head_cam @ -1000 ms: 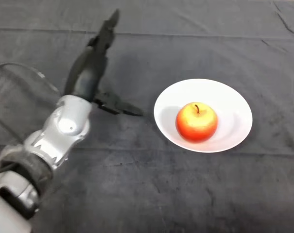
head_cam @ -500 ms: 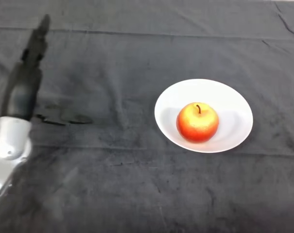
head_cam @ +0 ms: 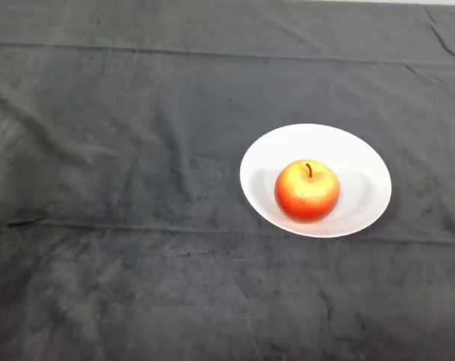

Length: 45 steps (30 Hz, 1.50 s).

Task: Move the apple to the plate

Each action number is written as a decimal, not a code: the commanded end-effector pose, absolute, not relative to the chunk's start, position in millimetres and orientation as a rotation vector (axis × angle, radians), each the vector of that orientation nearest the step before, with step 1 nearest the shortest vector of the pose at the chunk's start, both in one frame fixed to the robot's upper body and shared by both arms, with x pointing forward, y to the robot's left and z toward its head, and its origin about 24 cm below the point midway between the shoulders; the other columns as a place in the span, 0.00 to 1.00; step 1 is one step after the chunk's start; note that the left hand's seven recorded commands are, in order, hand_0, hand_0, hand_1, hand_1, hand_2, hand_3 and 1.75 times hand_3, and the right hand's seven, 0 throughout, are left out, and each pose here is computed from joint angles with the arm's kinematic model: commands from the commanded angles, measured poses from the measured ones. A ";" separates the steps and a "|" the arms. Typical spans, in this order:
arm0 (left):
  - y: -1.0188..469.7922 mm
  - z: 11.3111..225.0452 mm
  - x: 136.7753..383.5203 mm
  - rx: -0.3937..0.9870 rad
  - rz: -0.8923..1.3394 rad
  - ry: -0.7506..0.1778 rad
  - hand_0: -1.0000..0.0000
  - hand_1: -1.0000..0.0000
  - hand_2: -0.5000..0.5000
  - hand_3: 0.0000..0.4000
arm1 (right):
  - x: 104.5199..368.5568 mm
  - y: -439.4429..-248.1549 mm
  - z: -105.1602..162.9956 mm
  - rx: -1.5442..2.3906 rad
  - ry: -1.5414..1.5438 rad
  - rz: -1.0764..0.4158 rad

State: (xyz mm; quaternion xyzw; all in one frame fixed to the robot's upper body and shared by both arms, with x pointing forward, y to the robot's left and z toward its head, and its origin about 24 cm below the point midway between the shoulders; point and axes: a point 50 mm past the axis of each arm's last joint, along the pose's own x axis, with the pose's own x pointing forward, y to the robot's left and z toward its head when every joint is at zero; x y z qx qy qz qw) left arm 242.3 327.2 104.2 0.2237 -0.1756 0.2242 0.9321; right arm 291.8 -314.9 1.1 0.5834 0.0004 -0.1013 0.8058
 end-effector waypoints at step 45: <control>449.8 115.5 157.8 0.316 1.040 -0.443 1.00 1.00 0.50 0.00 | 297.0 -317.9 8.7 1.253 -0.013 -0.212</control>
